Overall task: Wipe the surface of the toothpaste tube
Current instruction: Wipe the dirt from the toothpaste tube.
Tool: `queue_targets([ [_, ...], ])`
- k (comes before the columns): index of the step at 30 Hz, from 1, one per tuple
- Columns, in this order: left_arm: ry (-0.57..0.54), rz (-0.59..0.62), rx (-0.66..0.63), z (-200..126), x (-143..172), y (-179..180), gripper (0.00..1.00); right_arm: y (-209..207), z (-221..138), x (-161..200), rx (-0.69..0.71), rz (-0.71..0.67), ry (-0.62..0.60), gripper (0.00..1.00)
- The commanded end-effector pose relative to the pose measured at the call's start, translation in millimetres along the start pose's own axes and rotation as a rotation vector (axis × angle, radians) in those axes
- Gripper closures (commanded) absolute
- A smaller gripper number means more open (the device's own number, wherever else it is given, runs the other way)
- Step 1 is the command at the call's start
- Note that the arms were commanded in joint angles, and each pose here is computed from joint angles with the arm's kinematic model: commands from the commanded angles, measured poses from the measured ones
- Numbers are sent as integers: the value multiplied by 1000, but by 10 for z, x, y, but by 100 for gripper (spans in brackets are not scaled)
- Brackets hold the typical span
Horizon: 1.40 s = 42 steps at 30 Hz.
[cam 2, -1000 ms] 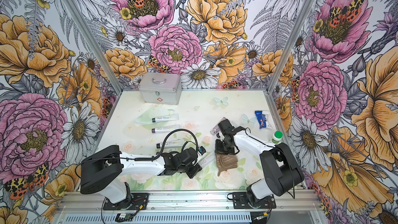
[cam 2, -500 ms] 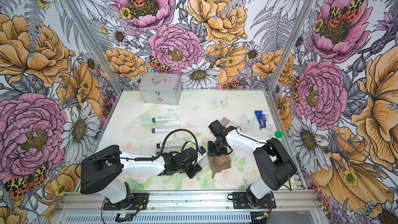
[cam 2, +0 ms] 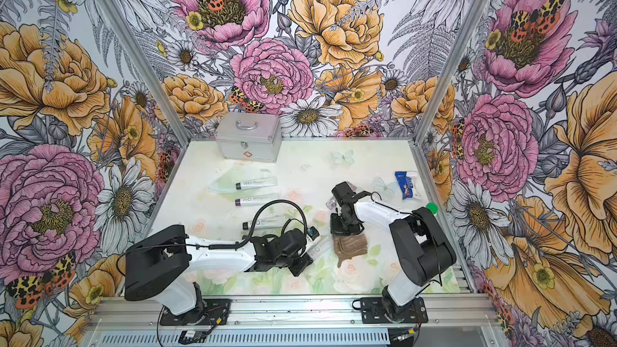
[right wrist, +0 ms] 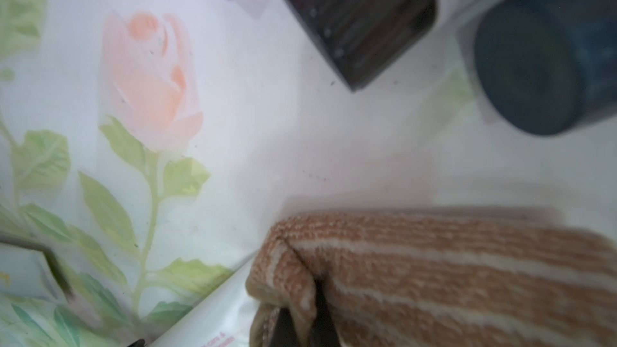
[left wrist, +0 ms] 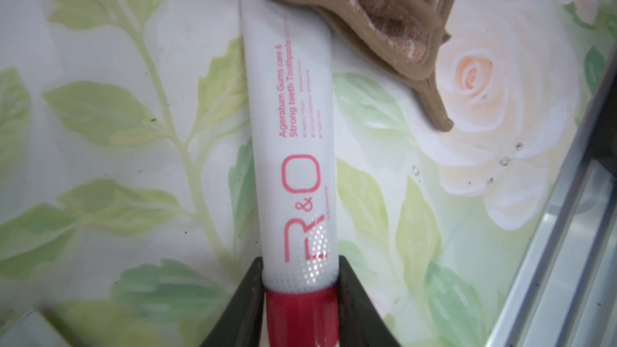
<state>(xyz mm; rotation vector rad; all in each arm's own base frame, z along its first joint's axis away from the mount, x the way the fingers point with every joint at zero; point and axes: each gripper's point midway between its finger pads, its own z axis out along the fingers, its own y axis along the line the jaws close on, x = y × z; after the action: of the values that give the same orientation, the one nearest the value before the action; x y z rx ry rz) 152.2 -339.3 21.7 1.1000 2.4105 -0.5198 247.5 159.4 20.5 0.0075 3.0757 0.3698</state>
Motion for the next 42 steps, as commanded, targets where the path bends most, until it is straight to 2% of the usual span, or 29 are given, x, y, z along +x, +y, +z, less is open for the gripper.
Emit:
queue_targets([
  [1, -25, 1, -17, -21, -54, 43, 65, 48, 78, 90, 23, -38, 34, 100],
  [7, -23, 4, -16, 9, -64, 39, 65, 391, 38, 313, -67, -78, 65, 100],
  [12, -22, 3, -16, 9, -61, 43, 66, 455, 33, 494, -99, -79, 79, 100],
  [17, -21, 6, -16, 10, -68, 40, 65, 236, 180, 532, -18, -77, 103, 100],
  [24, -26, 0, -17, -45, -42, 48, 66, -168, 242, 273, 81, -22, 73, 100],
  [29, -26, -3, -25, -66, -19, 68, 65, -326, 224, 219, 111, -3, 63, 100],
  [35, -26, 2, -25, -34, -52, 58, 66, -47, 140, 271, 9, -16, 65, 100],
  [42, -22, 4, -22, -12, -63, 52, 66, 362, 19, 522, -110, -56, 92, 100],
])
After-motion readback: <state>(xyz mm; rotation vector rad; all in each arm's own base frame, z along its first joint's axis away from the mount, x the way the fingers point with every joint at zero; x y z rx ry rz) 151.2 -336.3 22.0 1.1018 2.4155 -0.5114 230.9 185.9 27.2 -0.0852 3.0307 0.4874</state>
